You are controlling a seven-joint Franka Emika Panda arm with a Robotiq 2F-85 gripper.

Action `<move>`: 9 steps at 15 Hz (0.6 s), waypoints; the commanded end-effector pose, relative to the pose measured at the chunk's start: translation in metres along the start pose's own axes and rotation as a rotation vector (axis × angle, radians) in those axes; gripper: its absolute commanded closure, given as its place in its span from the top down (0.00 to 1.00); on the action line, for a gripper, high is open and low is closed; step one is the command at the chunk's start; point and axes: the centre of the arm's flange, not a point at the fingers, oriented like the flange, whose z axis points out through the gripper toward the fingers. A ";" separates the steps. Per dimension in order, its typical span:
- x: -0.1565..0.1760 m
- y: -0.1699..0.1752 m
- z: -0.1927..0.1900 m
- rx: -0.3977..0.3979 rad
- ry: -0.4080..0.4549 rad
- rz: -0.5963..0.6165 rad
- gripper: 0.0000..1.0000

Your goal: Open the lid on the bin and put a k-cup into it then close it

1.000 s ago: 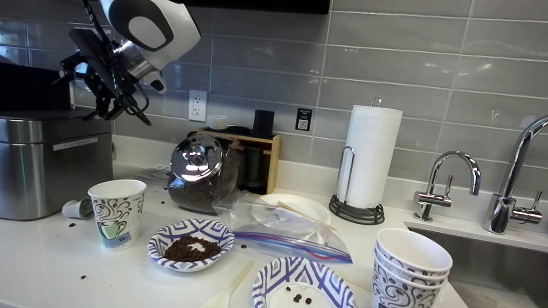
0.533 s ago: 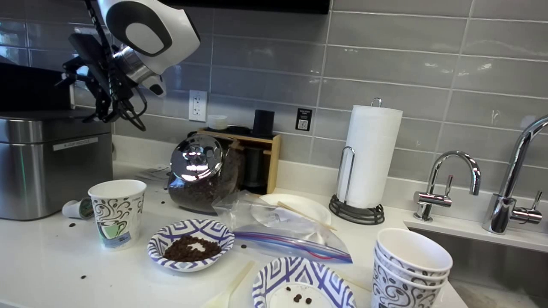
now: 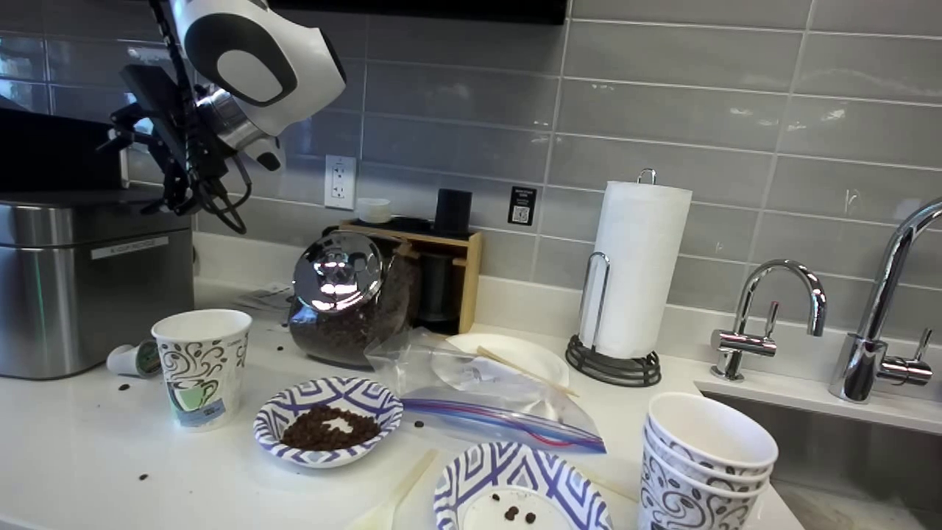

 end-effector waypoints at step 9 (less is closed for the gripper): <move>0.003 0.007 0.007 0.092 0.033 -0.008 1.00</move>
